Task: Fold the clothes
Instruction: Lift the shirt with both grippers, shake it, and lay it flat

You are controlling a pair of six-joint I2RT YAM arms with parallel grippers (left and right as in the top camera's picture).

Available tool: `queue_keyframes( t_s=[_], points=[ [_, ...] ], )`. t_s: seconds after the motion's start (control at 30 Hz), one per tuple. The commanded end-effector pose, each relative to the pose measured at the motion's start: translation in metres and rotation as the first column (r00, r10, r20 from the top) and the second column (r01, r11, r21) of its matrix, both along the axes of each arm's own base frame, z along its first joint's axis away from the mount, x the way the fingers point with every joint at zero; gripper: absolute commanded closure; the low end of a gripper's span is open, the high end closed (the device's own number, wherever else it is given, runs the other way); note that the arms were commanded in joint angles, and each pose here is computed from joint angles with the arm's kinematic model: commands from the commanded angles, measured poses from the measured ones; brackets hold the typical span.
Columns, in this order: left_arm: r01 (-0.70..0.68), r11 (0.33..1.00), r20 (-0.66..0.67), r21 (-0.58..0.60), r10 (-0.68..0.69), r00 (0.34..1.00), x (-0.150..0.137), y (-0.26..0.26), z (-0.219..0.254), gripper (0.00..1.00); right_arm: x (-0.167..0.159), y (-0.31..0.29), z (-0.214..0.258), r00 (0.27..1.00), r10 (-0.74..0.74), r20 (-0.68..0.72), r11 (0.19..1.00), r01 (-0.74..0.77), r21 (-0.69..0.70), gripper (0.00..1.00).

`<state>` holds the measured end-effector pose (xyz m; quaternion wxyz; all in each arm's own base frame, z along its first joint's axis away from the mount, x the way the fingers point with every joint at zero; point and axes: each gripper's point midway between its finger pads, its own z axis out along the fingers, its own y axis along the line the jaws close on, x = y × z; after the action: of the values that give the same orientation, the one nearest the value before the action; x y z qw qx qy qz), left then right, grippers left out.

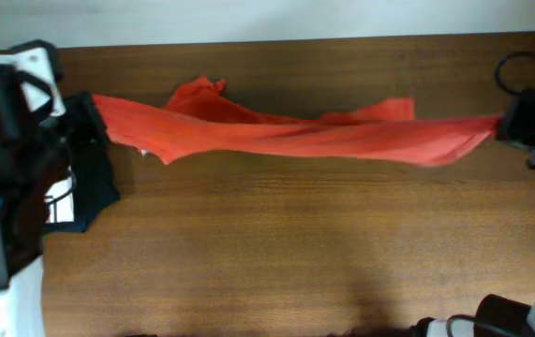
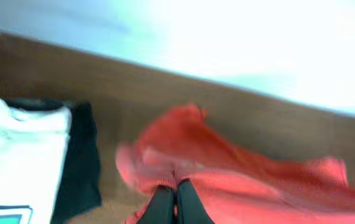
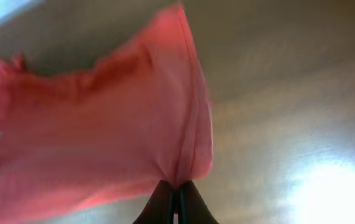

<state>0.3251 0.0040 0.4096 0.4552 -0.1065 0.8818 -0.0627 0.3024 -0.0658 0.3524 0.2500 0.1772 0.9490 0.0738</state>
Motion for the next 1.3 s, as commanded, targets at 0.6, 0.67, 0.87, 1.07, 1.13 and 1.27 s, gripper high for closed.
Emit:
queue_keyframes(
  t_s=[0.6,0.67,0.87,1.07,1.13,1.27],
  points=[
    [0.108,0.991,0.266,0.075,-0.124,0.956,0.254,-0.002,-0.057,1.0,0.214,-0.024,0.029,0.892,0.046,0.45,0.996,-0.004,-0.094,0.96],
    [0.005,0.992,0.464,0.127,-0.064,0.883,0.265,0.017,0.002,1.0,0.215,-0.043,0.082,0.809,-0.008,0.588,0.981,0.121,-0.153,0.96],
    [0.001,0.994,0.357,0.11,-0.04,0.933,0.23,0.04,0.028,1.0,0.167,-0.08,0.048,0.905,-0.173,0.388,0.91,0.298,-0.289,0.96],
    [0.075,0.994,-0.523,-0.073,-0.103,0.846,0.1,0.014,-0.15,1.0,0.078,-0.06,-0.104,0.933,-0.185,-0.309,0.956,0.098,-0.276,0.96],
    [0.066,0.994,-0.615,-0.092,-0.109,0.781,0.076,0.012,-0.165,1.0,0.053,-0.055,-0.143,0.866,-0.172,-0.469,0.965,0.054,-0.255,0.96],
    [0.054,0.993,-0.874,-0.103,-0.116,0.471,0.003,0.006,-0.241,1.0,-0.017,-0.039,-0.226,0.635,-0.124,-0.763,0.985,-0.013,-0.171,0.96]
  ],
)
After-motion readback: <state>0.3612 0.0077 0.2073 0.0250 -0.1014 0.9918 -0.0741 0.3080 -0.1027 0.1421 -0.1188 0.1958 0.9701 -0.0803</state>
